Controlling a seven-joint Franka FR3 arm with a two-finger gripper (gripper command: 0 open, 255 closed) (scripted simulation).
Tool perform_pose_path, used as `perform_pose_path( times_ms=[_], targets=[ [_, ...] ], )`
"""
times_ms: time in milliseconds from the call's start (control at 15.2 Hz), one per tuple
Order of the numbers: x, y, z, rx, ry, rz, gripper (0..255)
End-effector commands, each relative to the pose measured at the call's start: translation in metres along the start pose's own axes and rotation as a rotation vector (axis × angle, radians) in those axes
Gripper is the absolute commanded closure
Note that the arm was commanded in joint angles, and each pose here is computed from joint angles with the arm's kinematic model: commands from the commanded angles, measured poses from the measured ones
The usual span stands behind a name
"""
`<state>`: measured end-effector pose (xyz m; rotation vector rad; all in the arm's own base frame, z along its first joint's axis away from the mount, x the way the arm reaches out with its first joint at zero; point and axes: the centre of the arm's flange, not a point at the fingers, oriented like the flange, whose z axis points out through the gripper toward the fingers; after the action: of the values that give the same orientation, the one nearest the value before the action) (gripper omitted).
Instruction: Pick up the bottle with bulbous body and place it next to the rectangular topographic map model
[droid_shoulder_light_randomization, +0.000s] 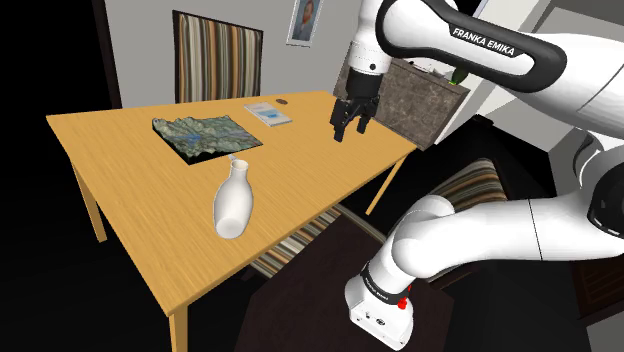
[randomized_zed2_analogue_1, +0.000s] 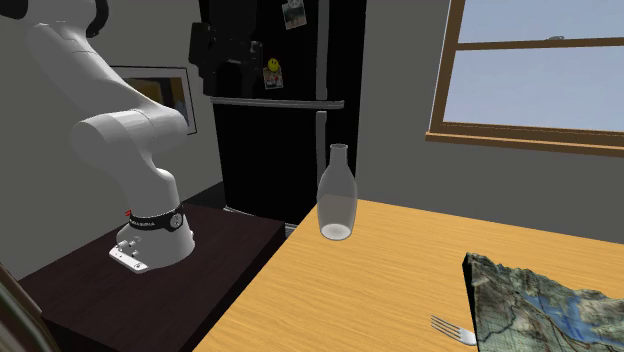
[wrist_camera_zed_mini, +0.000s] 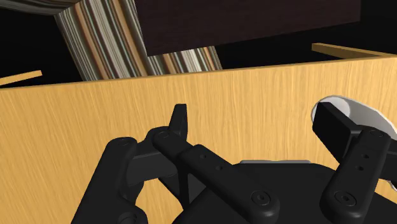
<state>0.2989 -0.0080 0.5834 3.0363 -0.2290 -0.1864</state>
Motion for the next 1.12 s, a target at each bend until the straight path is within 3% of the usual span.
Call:
perform_pose_path(
  times_ms=[0, 1056],
  targets=[
    [0.000, 0.000, 0.000, 0.000, 0.000, 0.000, 0],
    [0.114, -0.161, 0.058, 0.056, -0.009, 0.034, 0]
  ],
)
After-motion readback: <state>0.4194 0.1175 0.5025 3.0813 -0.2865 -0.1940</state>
